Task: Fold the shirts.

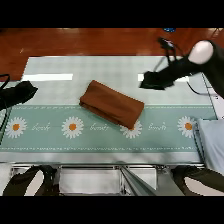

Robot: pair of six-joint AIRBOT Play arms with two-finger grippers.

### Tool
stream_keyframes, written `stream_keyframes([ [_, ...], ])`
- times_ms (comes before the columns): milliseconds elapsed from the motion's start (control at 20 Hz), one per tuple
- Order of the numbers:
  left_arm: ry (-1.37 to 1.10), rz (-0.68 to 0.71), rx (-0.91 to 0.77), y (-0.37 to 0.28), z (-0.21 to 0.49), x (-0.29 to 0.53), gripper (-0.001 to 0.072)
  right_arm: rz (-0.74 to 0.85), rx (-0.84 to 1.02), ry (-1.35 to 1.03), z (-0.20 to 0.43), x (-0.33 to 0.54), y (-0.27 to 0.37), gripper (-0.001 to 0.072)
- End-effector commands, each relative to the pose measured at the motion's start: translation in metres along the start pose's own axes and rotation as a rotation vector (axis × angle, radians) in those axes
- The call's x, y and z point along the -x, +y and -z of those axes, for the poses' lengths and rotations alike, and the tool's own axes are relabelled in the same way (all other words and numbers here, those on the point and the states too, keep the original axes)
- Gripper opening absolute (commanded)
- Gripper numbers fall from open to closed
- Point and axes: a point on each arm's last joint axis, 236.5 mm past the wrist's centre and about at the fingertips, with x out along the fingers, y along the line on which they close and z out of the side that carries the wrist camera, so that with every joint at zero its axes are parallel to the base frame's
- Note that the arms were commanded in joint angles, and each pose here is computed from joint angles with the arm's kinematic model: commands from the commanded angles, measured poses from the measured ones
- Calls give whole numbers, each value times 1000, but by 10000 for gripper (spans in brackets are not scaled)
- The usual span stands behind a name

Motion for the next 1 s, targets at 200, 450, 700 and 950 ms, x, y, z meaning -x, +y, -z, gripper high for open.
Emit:
stream_keyframes([
  [200,54,38,-19,-14,19,-6,19,76,-466,-157,97,-64,-85,408],
  [450,102,46,-31,-17,37,-13,19,-145,-496,-51,104,-109,-45,409],
  [700,112,44,-29,-16,39,-14,19,-318,-556,45,110,-138,-15,409],
  [950,112,44,-29,-16,39,-14,19,-432,-528,98,83,-153,11,340],
])
